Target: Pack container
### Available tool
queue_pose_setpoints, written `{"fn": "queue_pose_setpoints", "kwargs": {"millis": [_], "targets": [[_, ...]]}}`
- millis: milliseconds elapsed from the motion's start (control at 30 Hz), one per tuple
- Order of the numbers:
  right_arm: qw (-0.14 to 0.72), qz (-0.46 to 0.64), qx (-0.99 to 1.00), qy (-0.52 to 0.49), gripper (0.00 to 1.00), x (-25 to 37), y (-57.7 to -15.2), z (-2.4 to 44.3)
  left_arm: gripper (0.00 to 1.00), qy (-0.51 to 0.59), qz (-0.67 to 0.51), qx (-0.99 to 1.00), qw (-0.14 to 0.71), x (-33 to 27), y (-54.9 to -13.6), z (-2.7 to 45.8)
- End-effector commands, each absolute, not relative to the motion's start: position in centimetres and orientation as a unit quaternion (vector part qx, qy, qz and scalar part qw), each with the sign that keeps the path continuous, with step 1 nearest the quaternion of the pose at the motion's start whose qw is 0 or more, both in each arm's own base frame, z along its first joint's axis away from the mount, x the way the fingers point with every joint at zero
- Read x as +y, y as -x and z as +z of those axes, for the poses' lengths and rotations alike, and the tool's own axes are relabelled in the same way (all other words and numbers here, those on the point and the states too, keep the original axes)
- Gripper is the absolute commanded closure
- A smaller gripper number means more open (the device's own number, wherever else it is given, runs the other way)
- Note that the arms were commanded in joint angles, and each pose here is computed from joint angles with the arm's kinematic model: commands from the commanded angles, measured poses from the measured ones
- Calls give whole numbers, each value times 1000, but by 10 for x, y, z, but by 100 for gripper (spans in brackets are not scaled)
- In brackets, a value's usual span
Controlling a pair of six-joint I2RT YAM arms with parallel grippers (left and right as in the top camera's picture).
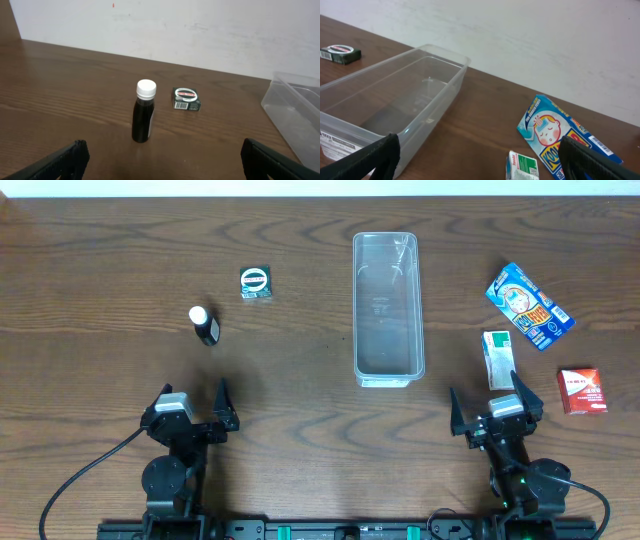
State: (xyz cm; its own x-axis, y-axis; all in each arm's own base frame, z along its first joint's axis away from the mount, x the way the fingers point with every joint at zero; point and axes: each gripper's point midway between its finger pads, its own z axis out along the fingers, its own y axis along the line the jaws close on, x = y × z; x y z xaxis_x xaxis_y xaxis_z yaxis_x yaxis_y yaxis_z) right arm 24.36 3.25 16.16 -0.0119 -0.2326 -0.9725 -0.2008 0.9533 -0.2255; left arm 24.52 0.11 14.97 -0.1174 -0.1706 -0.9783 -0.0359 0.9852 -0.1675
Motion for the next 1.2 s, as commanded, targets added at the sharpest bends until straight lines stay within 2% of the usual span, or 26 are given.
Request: {"fn": "queue_pose_setpoints", "kwargs": {"millis": [0,1100,1167], "targets": [[687,-16,710,154,1,32,-243,161,2,75,-38,761,643,5,-244,133],[687,-16,710,154,1,32,-243,161,2,75,-38,761,643,5,-244,133],[688,10,708,158,1,40,-242,162,2,75,-38,761,643,5,-244,133]]}}
